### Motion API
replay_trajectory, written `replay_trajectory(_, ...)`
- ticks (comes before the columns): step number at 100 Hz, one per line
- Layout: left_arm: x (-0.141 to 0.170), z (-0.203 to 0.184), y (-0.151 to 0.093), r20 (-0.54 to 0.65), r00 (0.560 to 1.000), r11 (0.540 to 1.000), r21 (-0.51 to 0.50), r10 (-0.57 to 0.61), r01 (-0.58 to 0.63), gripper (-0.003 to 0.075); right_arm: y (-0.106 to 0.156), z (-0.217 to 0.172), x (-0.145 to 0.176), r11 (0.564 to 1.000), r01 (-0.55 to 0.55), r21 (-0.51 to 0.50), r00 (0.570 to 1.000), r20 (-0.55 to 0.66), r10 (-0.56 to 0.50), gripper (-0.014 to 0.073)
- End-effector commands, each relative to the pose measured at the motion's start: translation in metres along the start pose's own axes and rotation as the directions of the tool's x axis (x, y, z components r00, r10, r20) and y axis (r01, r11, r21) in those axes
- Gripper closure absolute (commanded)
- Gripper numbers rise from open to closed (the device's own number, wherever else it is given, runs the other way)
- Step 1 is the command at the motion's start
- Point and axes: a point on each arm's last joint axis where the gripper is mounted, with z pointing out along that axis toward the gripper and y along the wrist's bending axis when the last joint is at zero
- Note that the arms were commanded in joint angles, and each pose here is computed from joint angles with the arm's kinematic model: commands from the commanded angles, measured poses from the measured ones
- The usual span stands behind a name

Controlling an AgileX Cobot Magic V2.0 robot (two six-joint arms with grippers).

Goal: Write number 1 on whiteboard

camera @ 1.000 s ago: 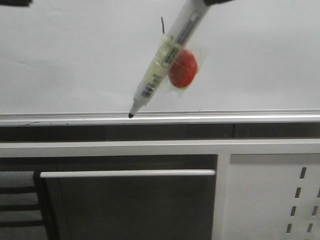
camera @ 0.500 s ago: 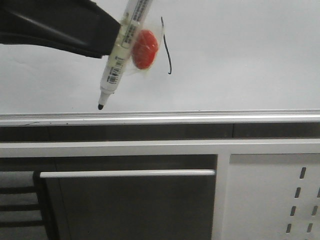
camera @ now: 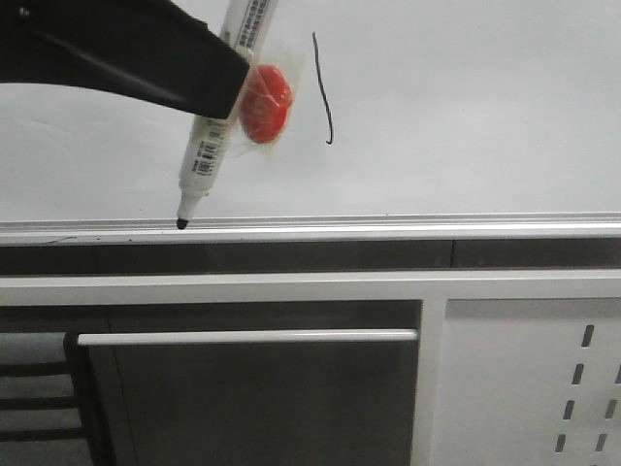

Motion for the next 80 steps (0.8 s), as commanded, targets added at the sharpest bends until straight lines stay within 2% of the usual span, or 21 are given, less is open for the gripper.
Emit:
replay_trajectory(1, -0.0153, -0.0051, -0.0020, 0.067, 0.998, 1.000, -0.008, 0.009, -0.008, 0.0513, -0.0001, -0.0110, -0.0144, 1.000, -0.006, 0.012, 0.996, 0.087, 0.005, 0.0639)
replay_trajectory(37, -0.0151, -0.0050, -0.0024, 0.066, 0.997, 1.000, -0.004, 0.030, -0.030, 0.0638, 0.0032, -0.0112, -0.0170, 1.000, -0.019, -0.023, 0.993, 0.114, 0.021, 0.0639)
replay_trajectory(48, -0.0152, -0.0050, -0.0027, 0.067, 0.997, 1.000, 0.000, 0.028, -0.028, 0.0738, 0.0033, -0.0112, -0.0171, 1.000, -0.020, -0.024, 0.993, 0.115, 0.023, 0.0639)
replay_trajectory(70, -0.0155, -0.0051, -0.0015, 0.070, 0.997, 1.000, -0.013, 0.028, -0.027, 0.0741, 0.0026, -0.0113, -0.0170, 1.000, -0.020, -0.020, 0.993, 0.115, 0.022, 0.0631)
replay_trajectory(75, -0.0160, -0.0051, -0.0007, 0.075, 0.997, 1.000, -0.021, 0.019, -0.018, 0.0741, 0.0015, -0.0115, -0.0166, 0.999, -0.029, -0.017, 0.993, 0.113, 0.031, 0.0595)
replay_trajectory(80, -0.0162, -0.0051, 0.0001, 0.077, 0.997, 1.000, -0.030, 0.012, -0.009, 0.0741, -0.0013, -0.0122, -0.0157, 0.999, -0.051, -0.011, 0.993, 0.110, 0.052, 0.0521)
